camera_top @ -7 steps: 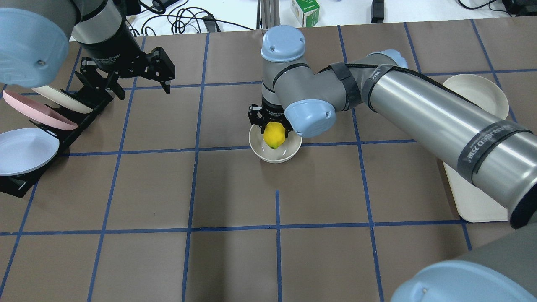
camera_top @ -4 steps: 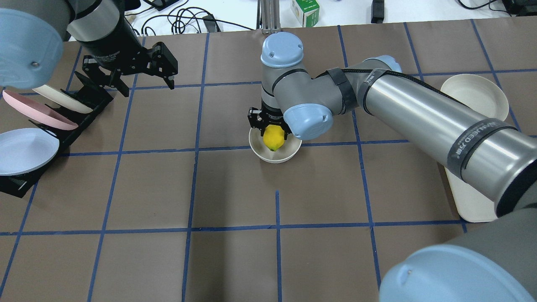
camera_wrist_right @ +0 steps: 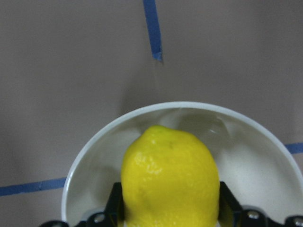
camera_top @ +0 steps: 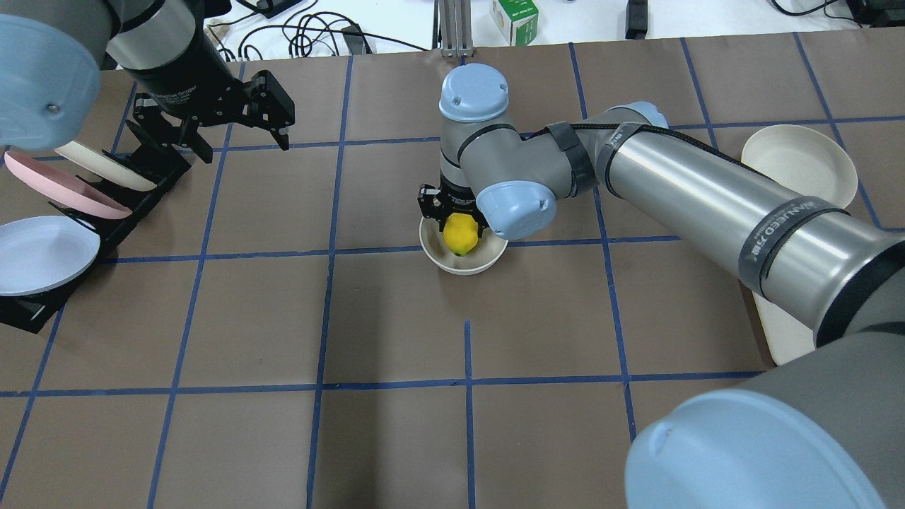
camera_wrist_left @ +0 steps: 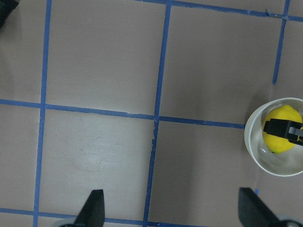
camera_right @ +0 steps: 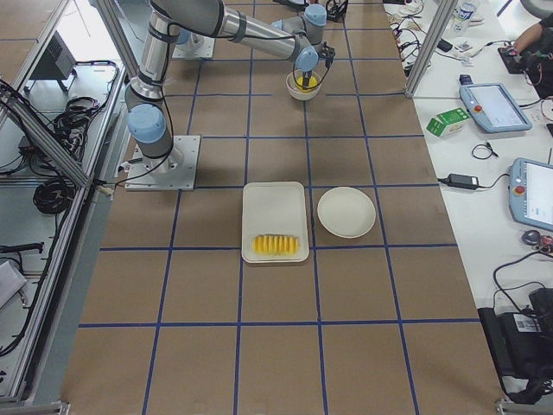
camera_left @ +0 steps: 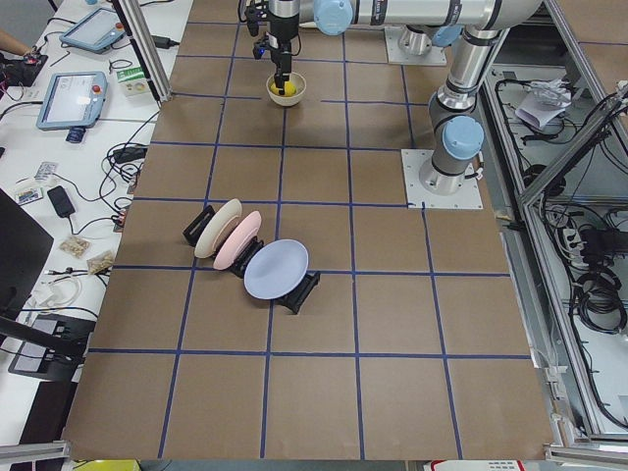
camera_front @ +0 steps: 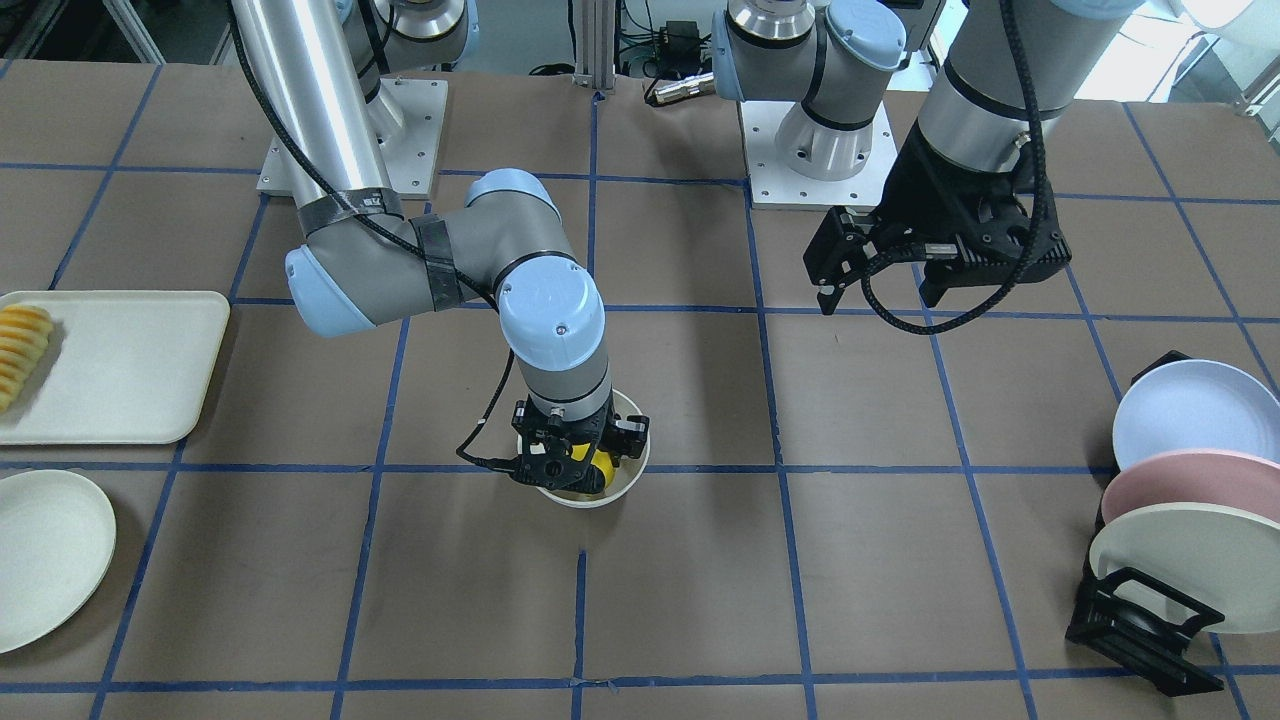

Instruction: Place bowl and put lemon in it

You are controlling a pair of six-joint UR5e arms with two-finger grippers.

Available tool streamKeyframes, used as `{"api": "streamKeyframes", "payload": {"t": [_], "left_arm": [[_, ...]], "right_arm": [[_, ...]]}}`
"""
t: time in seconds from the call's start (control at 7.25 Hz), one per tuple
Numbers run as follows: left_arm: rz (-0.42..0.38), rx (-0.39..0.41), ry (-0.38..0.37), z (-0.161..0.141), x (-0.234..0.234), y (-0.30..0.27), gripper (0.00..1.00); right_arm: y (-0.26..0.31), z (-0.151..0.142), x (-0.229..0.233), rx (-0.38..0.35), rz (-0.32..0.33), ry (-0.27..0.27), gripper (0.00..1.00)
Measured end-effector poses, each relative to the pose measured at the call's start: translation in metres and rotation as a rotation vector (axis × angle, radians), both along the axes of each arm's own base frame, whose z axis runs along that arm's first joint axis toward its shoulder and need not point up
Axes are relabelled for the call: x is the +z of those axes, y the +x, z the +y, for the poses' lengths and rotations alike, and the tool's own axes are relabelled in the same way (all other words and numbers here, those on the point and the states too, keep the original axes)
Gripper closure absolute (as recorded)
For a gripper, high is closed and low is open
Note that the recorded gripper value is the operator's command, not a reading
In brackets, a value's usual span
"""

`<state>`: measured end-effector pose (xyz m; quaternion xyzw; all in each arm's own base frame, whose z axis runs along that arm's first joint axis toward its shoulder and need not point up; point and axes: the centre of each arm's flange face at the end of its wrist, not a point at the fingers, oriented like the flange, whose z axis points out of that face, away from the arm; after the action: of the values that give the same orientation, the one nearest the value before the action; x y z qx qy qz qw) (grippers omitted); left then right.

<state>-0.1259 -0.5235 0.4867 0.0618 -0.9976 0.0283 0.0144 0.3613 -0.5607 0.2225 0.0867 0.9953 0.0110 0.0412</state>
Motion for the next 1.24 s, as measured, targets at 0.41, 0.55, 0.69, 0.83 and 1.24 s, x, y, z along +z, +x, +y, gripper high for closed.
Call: {"api": "streamKeyframes", "payload": {"t": [0.41,0.55,0.69,0.83,1.24], "left_arm": [[0.001,0.000,0.002,0.000,-0.001,0.000,0.00],[0.001,0.000,0.003,0.001,-0.001,0.000,0.00],[0.001,0.000,0.003,0.001,-0.002,0.000,0.00],[0.001,0.000,0.002,0.001,-0.001,0.000,0.00],[0.002,0.000,0.000,0.002,0.000,0.000,0.00]], "right_arm": [[-0.001,0.000,-0.002,-0.001,0.011,0.001,0.11],[-0.001,0.000,-0.003,-0.001,0.014,0.003,0.09],[-0.001,0.000,-0.005,-0.001,0.017,0.007,0.06],[-0.002,0.000,-0.006,-0.001,0.019,0.011,0.00],[-0.018,-0.002,0.028,-0.027,0.012,-0.006,0.00]]}}
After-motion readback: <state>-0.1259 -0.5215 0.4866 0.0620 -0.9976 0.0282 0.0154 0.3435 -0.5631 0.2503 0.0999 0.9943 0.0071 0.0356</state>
